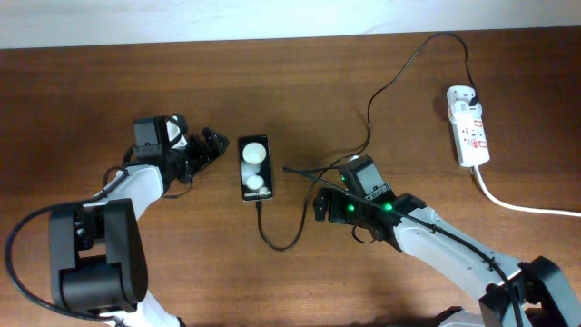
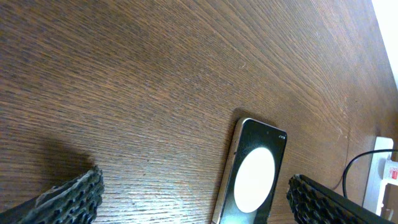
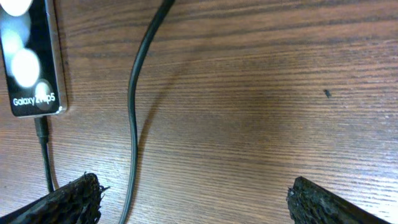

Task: Plug charger to phone and switch on socket
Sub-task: 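Move the right gripper toward the white power strip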

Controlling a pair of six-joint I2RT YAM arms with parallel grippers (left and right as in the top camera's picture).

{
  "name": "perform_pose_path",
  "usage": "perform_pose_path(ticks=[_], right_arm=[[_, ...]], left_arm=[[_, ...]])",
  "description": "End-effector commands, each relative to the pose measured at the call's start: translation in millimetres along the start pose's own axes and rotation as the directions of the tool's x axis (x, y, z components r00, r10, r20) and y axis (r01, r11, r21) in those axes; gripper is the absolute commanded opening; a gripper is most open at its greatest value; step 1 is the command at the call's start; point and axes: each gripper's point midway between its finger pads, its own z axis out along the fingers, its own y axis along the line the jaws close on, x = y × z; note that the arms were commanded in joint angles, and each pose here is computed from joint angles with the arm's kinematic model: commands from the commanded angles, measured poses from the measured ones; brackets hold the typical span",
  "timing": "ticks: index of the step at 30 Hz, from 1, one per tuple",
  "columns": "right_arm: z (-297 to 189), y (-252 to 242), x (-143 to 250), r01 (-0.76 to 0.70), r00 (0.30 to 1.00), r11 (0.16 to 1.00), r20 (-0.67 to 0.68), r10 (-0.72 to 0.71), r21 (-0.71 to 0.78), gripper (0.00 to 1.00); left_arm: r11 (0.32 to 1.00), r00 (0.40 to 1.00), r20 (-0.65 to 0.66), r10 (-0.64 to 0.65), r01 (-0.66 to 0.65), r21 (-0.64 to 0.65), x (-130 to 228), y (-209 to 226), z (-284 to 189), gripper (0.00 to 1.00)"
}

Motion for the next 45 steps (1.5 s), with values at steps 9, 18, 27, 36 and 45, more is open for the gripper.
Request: perform_pose_path(ticks=[9, 18, 27, 36, 45], right_arm=[[-36.1, 13.3, -17.8, 0.035, 0.999, 0.998, -0.041, -0.033, 0.045, 0.99], [-91.7, 20.4, -48.0, 0.062, 0.998, 0.985, -0.032, -0.057, 0.163, 0.99], [-91.9, 19.3, -46.3, 0.062, 0.998, 0.984, -0.039, -0.056, 0.167, 0.99], [-92.4, 15.5, -49.0, 0.062, 0.998, 0.980, -0.025, -0.058, 0.190, 0.99], [-92.5, 15.4, -49.0, 0.062, 0.998, 0.980, -0.025, -0.058, 0.190, 0.99]], left_arm=[[0.998, 0.999, -0.040, -0.031, 0.029, -0.061, 15.6, 21.4, 7.9, 0.99], [0.998, 0.999, -0.040, -0.031, 0.029, -0.061, 15.6, 21.4, 7.9, 0.99], [0.998, 0.999, -0.040, -0.031, 0.029, -0.061, 15.7, 21.5, 7.9, 0.99], [0.998, 0.999, -0.040, -0.032, 0.029, -0.062, 15.6, 21.6, 7.9, 0.99], [0.998, 0.999, -0.040, -0.032, 0.029, -0.062, 15.6, 21.6, 7.9, 0.99]])
